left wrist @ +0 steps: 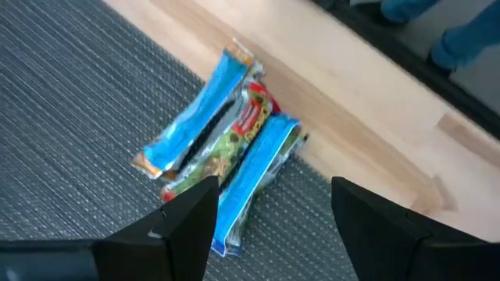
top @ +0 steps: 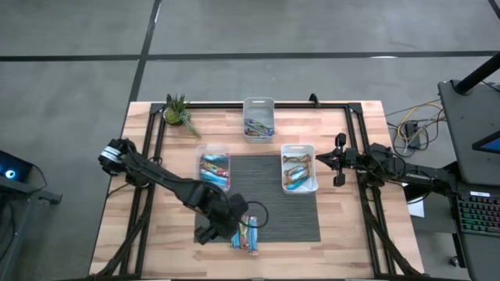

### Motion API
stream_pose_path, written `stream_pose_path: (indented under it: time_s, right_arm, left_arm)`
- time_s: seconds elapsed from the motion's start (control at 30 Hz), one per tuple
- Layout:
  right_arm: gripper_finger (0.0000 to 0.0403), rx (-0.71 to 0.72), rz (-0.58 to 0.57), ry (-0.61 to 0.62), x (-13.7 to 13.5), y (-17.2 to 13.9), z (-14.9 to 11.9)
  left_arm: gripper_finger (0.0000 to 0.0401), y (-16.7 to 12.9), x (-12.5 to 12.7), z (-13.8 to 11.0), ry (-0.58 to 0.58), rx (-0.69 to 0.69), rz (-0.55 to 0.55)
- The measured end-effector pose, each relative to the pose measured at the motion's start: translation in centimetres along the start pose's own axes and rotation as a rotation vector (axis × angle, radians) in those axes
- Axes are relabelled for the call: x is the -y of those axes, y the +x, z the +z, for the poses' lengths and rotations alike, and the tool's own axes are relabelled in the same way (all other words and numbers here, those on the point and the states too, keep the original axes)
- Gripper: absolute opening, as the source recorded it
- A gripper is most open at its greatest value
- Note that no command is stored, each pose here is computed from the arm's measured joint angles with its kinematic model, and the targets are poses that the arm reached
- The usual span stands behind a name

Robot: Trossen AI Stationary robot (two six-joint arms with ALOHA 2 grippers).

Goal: Pick and place Granola Bars by type
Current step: Put the blue granola bar into the gray bin

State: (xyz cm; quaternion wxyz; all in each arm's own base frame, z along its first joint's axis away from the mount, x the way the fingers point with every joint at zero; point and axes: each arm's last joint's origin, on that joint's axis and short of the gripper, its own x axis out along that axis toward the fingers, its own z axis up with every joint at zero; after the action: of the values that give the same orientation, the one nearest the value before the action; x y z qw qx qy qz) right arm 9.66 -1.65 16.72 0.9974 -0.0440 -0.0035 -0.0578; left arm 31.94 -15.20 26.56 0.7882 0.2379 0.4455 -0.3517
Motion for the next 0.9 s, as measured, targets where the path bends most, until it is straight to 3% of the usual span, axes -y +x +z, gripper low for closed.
stream_pose_path:
  time_s: [0.17, 0.53, 0.9]
  right_arm:
    - [0.0009, 0.000, 0.000, 0.004, 0.0, 0.0, 0.0]
    - [0.0009, 0.000, 0.000, 0.004, 0.0, 0.0, 0.0]
    - [0.0009, 0.000, 0.000, 0.000, 0.0, 0.0, 0.0]
  left_arm:
    - [0.0229, 1.4, -0.4, 0.3, 0.017, -0.036, -0.010]
    - [0.0229, 5.0, -1.0, -0.7, 0.214, -0.192, 0.029]
    - [0.0229, 7.4, -1.0, -2.1, 0.288, -0.286, 0.026]
